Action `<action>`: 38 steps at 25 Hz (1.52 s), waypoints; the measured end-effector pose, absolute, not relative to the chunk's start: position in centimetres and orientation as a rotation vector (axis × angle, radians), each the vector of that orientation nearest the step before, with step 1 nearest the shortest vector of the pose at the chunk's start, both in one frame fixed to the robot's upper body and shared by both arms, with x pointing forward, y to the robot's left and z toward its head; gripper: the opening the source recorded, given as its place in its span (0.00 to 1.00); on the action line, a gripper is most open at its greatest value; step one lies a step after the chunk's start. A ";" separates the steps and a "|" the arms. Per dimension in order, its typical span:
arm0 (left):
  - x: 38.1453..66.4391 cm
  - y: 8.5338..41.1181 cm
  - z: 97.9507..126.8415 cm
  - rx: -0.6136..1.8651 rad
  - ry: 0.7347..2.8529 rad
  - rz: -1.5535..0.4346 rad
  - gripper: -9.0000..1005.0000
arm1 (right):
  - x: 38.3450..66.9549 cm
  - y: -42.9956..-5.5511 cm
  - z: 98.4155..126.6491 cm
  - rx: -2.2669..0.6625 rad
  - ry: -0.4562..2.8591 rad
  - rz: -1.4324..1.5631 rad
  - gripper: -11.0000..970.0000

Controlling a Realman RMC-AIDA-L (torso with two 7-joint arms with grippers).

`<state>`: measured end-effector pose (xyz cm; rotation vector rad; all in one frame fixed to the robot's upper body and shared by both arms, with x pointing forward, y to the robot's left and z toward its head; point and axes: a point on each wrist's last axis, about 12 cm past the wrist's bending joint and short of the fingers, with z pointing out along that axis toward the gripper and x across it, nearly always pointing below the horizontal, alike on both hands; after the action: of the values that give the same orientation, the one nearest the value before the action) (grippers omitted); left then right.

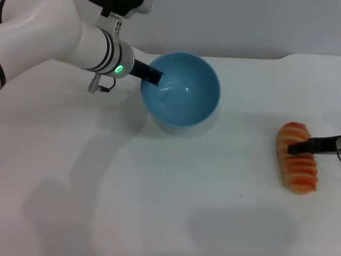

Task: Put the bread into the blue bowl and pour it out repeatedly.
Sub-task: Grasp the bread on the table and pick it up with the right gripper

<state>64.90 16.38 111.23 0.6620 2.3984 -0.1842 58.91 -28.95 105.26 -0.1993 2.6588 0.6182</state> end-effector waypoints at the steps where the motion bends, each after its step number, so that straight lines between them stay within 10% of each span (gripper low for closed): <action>1: 64.9 16.4 111.2 0.662 2.398 -0.184 0.01 | 58.9 -28.8 105.2 -0.216 2.665 0.617 0.54; 38: 65.1 16.3 111.4 0.657 2.390 -0.183 0.01 | 62.3 -27.7 113.9 -0.514 2.401 0.414 0.22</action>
<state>65.09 16.31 111.38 0.6571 2.3901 -0.1833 62.26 -27.69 113.94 -0.5137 2.4009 0.4145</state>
